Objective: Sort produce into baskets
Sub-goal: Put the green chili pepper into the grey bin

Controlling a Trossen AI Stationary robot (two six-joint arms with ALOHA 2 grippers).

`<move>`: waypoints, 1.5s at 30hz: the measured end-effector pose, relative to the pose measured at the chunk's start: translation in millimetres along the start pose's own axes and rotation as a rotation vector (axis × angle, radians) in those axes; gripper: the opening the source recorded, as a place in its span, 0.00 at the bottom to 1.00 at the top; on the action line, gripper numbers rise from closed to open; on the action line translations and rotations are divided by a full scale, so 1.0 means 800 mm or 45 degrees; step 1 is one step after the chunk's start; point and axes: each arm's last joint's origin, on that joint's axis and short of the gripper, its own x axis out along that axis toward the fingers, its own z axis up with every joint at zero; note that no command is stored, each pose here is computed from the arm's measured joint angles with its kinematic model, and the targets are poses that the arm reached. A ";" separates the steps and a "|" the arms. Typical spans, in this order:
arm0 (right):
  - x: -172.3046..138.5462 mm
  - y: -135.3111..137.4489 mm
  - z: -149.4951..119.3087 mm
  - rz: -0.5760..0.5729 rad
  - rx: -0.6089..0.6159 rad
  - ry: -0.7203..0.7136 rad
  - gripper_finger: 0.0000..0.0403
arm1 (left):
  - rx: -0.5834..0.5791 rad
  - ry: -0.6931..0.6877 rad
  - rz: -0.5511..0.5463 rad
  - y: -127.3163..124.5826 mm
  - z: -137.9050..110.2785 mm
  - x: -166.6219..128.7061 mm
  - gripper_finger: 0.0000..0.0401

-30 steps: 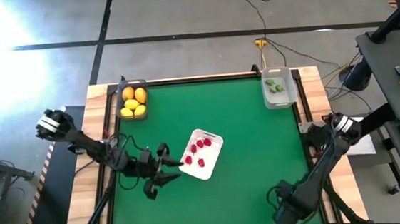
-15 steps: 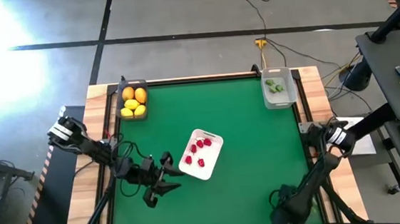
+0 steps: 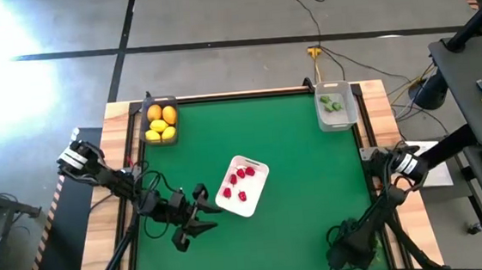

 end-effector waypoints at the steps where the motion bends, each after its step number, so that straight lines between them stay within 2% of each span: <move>1: 0.002 -0.002 0.001 -0.007 0.005 0.003 0.75 | 0.000 0.000 0.000 0.000 0.000 0.000 0.44; 6: 0.008 -0.006 0.006 -0.012 -0.017 0.017 0.67 | 0.014 -0.001 0.000 0.000 0.000 0.000 0.44; 14: 0.008 -0.005 0.006 -0.007 -0.055 0.000 0.47 | 0.044 -0.009 0.001 0.001 0.002 0.000 0.44; 25: 0.001 0.001 0.004 0.022 -0.064 -0.020 0.24 | 0.288 -0.118 -0.007 -0.005 0.028 -0.001 0.44; 29: -0.015 0.005 0.005 0.057 -0.065 -0.013 0.21 | 0.400 -0.123 -0.002 -0.005 0.029 -0.001 0.44; 33: -0.049 -0.004 0.013 0.018 -0.067 -0.025 0.23 | 0.424 -0.116 0.081 -0.003 0.029 -0.001 0.44; 36: -0.087 -0.026 0.029 -0.079 -0.090 -0.116 0.24 | 0.460 -0.095 0.181 0.001 0.027 -0.001 0.44; 40: -0.145 -0.077 0.063 -0.227 -0.141 -0.327 0.22 | 0.478 -0.061 0.248 0.004 0.022 -0.001 0.44; 42: -0.170 -0.114 0.083 -0.255 -0.156 -0.476 0.21 | 0.476 -0.048 0.252 0.004 0.021 -0.001 0.44; 45: -0.202 -0.189 0.110 -0.278 -0.012 -0.627 0.22 | 0.477 -0.041 0.253 0.004 0.020 -0.001 0.44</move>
